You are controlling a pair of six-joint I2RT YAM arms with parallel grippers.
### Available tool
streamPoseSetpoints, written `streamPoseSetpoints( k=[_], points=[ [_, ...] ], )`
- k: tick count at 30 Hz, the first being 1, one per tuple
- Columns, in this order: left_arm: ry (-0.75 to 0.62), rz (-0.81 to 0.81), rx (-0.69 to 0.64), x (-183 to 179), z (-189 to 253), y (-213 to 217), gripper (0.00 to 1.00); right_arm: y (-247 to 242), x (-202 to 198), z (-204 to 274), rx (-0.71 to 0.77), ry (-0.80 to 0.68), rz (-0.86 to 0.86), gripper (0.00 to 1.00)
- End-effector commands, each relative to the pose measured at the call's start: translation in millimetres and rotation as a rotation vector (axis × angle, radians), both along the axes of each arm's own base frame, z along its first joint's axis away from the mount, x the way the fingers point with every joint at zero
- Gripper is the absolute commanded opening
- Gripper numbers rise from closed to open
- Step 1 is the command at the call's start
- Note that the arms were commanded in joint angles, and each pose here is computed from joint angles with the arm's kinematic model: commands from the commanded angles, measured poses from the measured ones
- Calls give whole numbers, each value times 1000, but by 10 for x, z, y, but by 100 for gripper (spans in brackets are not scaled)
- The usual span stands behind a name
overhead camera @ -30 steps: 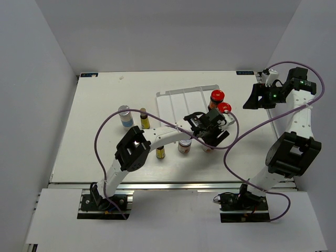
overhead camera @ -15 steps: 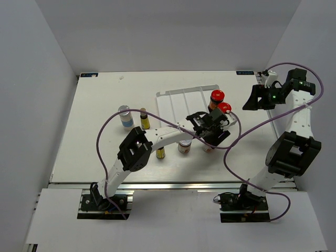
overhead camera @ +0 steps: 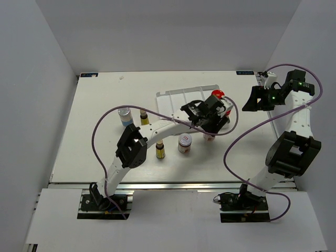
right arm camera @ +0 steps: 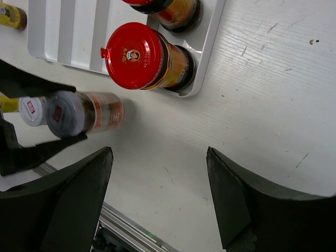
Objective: Organize the condiment bottles
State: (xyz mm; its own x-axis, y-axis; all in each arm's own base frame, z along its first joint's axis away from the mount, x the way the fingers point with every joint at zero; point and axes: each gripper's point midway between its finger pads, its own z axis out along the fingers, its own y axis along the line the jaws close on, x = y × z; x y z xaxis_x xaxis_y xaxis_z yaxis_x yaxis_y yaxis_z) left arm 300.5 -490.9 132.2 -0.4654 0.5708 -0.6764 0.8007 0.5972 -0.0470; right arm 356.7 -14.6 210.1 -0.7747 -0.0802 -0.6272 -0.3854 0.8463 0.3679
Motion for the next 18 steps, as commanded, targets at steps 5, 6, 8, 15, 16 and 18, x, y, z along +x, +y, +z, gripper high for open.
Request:
streamPoseSetpoints(
  k=[5,6,8,15,16,18],
  points=[
    [-162,131,-251,704,1152,154,0,2,-15,78,-12,-43,7,77],
    [-170,138,-260,757,1192,173,0,7,-14,74,-12,-43,9,77],
    [-194,164,-279,916,1275,239,0,8,-14,61,-11,-40,9,77],
    [-280,296,-259,1572,1078,505,0,24,1,61,2,-42,14,77],
    [-278,309,-252,1664,984,537,0,28,0,58,5,-40,16,77],
    [-292,313,-272,1762,969,510,0,36,-13,58,8,-39,19,77]
  ],
)
